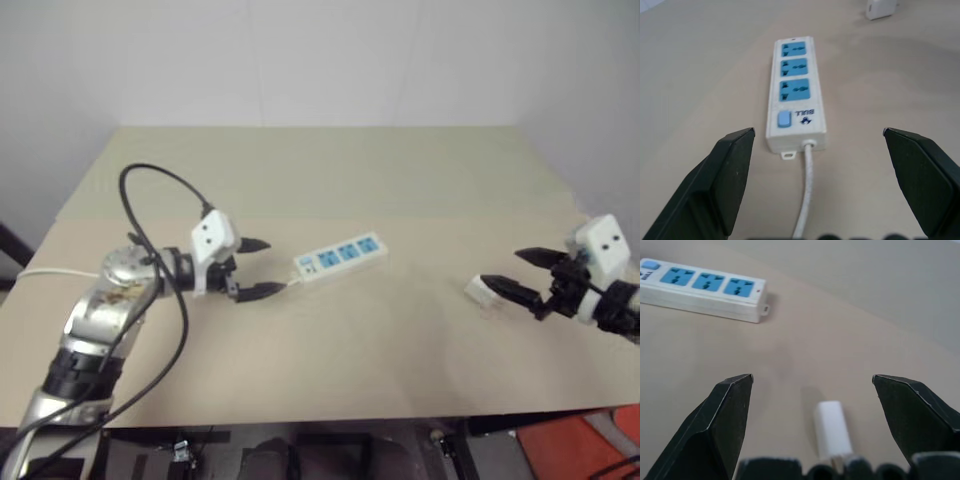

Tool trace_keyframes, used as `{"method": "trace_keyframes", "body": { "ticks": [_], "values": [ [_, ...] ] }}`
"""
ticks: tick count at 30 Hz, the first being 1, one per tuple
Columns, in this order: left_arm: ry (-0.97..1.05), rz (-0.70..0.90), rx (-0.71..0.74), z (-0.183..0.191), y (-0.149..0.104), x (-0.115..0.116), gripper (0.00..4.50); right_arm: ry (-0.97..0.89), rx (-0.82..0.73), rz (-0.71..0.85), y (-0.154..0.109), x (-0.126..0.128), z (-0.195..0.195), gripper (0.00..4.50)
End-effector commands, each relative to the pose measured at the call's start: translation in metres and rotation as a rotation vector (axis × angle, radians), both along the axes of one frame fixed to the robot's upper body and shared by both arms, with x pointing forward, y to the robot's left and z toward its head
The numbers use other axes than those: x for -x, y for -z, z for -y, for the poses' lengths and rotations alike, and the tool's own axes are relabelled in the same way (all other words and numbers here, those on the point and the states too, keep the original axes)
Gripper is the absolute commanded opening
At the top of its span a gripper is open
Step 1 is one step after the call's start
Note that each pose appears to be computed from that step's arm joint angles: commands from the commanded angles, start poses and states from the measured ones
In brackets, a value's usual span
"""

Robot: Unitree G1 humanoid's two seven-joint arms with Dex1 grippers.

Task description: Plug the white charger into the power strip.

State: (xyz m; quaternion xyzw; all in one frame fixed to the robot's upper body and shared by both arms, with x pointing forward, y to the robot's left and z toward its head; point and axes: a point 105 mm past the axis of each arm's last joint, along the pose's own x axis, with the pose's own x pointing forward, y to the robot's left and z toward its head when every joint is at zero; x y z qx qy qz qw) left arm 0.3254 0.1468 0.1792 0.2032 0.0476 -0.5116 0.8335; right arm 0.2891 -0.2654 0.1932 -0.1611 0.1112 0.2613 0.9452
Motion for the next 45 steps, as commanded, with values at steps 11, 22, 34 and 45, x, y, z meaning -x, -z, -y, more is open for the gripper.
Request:
{"method": "trace_keyframes", "body": {
  "ticks": [11,22,34,45],
  "values": [
    [0.004,0.051,0.005,0.014,0.007,-0.028,4.47,-0.143,0.015,0.059,-0.012,0.002,-0.032,4.5],
    [0.019,0.042,0.069,0.037,0.02,-0.044,4.47,-0.147,0.004,0.072,-0.012,0.002,-0.037,4.5],
    [-0.015,0.083,0.058,0.055,0.042,-0.063,4.47,-0.143,-0.016,0.096,-0.015,0.003,-0.04,4.5],
    [-0.071,0.048,0.177,0.061,0.059,-0.071,4.47,-0.134,-0.032,0.113,-0.019,0.005,-0.04,4.5]
  ]
}}
